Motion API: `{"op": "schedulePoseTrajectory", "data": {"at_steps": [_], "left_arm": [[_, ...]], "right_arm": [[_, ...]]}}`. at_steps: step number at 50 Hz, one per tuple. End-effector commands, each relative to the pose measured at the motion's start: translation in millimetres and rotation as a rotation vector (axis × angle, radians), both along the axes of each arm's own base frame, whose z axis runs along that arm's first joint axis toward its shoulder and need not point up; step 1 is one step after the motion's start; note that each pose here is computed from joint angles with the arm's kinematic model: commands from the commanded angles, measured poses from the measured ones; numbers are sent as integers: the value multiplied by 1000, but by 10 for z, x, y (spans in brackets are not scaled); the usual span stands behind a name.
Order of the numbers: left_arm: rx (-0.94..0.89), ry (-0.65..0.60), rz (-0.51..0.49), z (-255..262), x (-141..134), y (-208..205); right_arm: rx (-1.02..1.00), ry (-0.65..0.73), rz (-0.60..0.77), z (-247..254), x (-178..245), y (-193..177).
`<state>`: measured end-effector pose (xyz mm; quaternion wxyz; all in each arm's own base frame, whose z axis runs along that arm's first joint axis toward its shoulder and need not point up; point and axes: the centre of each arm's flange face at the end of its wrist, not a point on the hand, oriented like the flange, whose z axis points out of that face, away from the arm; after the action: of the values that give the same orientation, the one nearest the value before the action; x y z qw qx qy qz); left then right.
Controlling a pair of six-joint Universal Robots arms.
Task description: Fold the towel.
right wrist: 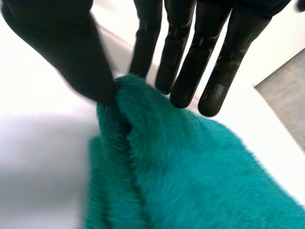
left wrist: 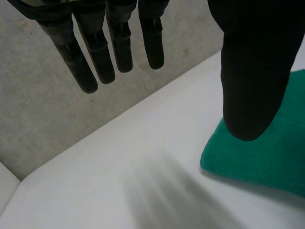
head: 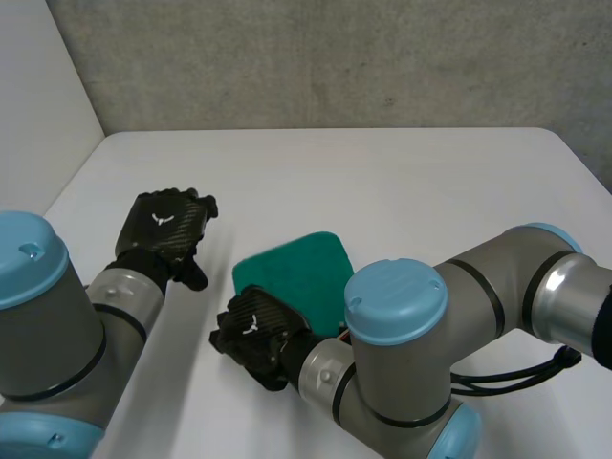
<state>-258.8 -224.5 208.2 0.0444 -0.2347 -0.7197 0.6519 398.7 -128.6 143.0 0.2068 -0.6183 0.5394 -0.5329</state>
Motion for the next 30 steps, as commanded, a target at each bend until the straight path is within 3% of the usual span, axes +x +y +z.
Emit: {"op": "schedulePoseTrajectory", "data": {"at_steps": [1,3,6,13,19,21,30], "left_arm": [[-1,101,-17,56,-199,-161],[4,147,-43,69,-341,-178],[27,193,-80,35,-514,-156],[180,210,-98,-369,-704,-73],[295,145,-81,-670,-690,20],[351,79,-27,-847,-614,49],[356,43,38,-786,-497,17]], "right_arm": [[97,-103,-200,270,-131,-350],[103,-172,-352,515,-320,-594],[122,-222,-441,626,-449,-743],[167,-255,-525,654,-583,-1033],[307,-85,-575,132,-576,-1214],[339,-37,-600,15,-609,-1274],[347,-18,-621,-30,-649,-1393]]}}
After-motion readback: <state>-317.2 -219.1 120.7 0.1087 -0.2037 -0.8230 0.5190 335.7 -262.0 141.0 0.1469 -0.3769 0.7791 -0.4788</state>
